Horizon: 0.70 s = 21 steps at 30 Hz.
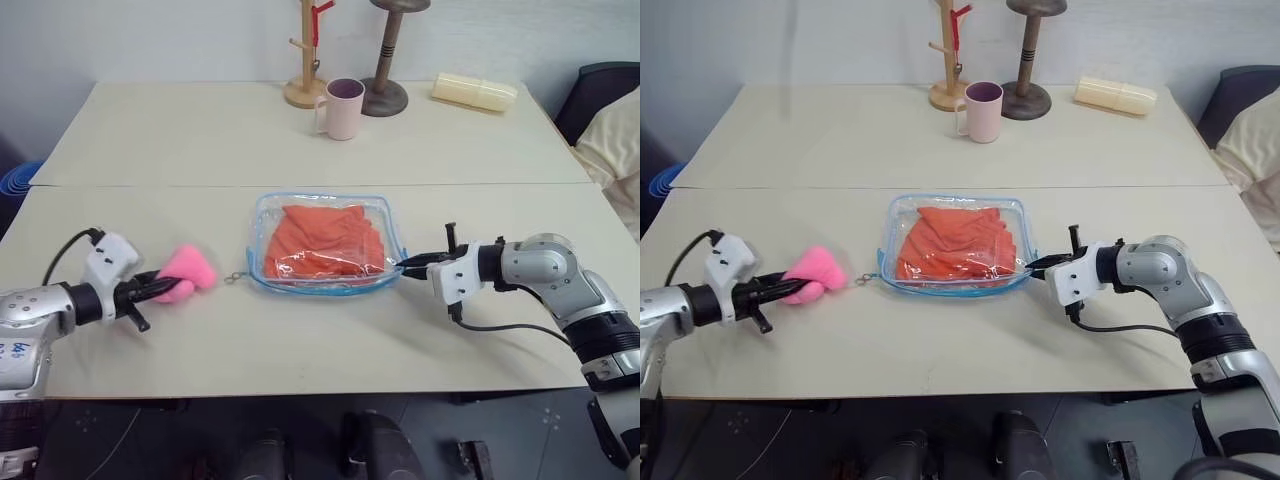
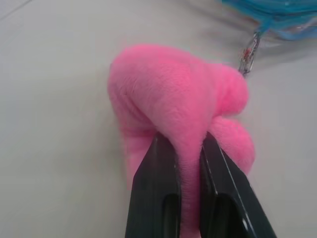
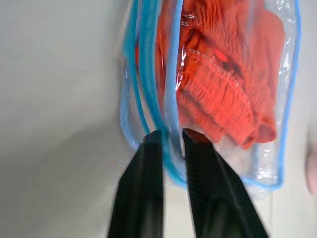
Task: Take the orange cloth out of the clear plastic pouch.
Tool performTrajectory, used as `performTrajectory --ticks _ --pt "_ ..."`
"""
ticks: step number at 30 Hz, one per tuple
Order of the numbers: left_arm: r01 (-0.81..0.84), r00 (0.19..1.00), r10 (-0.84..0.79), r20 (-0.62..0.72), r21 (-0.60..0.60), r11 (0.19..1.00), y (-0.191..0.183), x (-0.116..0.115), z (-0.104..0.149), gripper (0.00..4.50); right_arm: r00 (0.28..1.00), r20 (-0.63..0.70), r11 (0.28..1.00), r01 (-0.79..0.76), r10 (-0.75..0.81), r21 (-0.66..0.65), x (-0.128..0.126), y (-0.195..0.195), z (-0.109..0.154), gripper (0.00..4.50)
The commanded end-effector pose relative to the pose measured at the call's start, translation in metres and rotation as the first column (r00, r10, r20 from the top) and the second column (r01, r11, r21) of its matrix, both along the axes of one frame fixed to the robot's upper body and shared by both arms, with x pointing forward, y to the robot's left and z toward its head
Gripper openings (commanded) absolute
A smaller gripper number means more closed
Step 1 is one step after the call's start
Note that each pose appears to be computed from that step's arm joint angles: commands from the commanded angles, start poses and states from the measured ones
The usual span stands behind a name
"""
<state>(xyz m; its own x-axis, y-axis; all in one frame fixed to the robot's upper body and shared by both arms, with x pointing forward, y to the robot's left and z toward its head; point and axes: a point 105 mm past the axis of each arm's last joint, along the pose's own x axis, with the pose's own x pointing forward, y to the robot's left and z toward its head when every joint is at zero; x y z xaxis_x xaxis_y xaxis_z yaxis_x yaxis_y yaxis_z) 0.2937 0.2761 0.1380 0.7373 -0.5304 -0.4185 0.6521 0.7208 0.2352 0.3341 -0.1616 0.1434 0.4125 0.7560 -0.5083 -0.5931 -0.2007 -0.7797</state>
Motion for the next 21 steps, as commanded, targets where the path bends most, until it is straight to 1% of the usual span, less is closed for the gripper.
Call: performTrajectory --ticks 1,2,4,6,8,9,10,12,15,17,19,20,21 --pt "0.086 0.996 -0.087 -0.009 -0.069 0.994 -0.016 -0.008 0.011 1.37 1.0 -0.003 0.999 0.017 -0.017 0.042 -0.008 -0.009 0.021 2.02" --pt "0.102 0.995 -0.103 -0.013 -0.075 0.992 -0.018 -0.01 0.012 1.7 1.0 -0.013 0.999 0.021 -0.021 0.05 -0.01 -0.01 0.022 2.39" --pt "0.159 0.987 -0.162 -0.025 -0.078 0.984 -0.024 -0.018 0.019 2.33 0.996 -0.066 0.991 0.062 -0.054 0.119 -0.017 -0.014 0.03 3.07" --pt "0.205 0.977 -0.208 -0.038 -0.073 0.976 -0.025 -0.026 0.03 2.97 0.981 -0.163 0.972 0.133 -0.101 0.194 -0.027 -0.02 0.038 3.76" --pt "0.29 0.954 -0.295 -0.049 -0.082 0.953 -0.03 -0.037 0.049 3.59 0.945 -0.302 0.935 0.212 -0.123 0.285 -0.041 -0.021 0.047 4.43" --pt "0.327 0.943 -0.33 -0.038 -0.071 0.942 -0.033 -0.039 0.059 3.83 0.922 -0.369 0.916 0.246 -0.12 0.318 -0.049 -0.021 0.05 4.5" --pt "0.364 0.931 -0.365 -0.018 -0.044 0.93 -0.038 -0.04 0.071 3.83 0.891 -0.441 0.896 0.281 -0.11 0.343 -0.059 -0.02 0.052 4.5" --pt "0.417 0.908 -0.418 0.018 0.03 0.908 -0.049 -0.04 0.087 3.83 0.839 -0.536 0.876 0.325 -0.094 0.355 -0.073 -0.016 0.053 4.5" --pt "0.513 0.843 -0.53 0.089 0.165 0.843 -0.083 -0.034 0.104 3.83 0.754 -0.656 0.861 0.363 -0.048 0.355 -0.096 -0.006 0.049 4.5" --pt "0.54 0.799 -0.592 0.102 0.31 0.782 -0.106 -0.021 0.092 3.83 0.71 -0.704 0.832 0.396 -0.01 0.388 -0.103 0.003 0.052 4.5" --pt "0.558 0.751 -0.658 0.06 0.475 0.68 -0.122 -0.01 0.066 3.83 0.698 -0.716 0.807 0.414 0.015 0.421 -0.105 0.01 0.056 4.5" --pt "0.562 0.728 -0.684 0.052 0.526 0.639 -0.128 -0.006 0.057 3.83 0.696 -0.717 0.797 0.424 0.018 0.431 -0.104 0.012 0.058 4.5" --pt "0.566 0.711 -0.701 0.055 0.547 0.617 -0.135 -0.001 0.049 3.83 0.695 -0.719 0.79 0.432 0.017 0.436 -0.104 0.014 0.059 4.5"
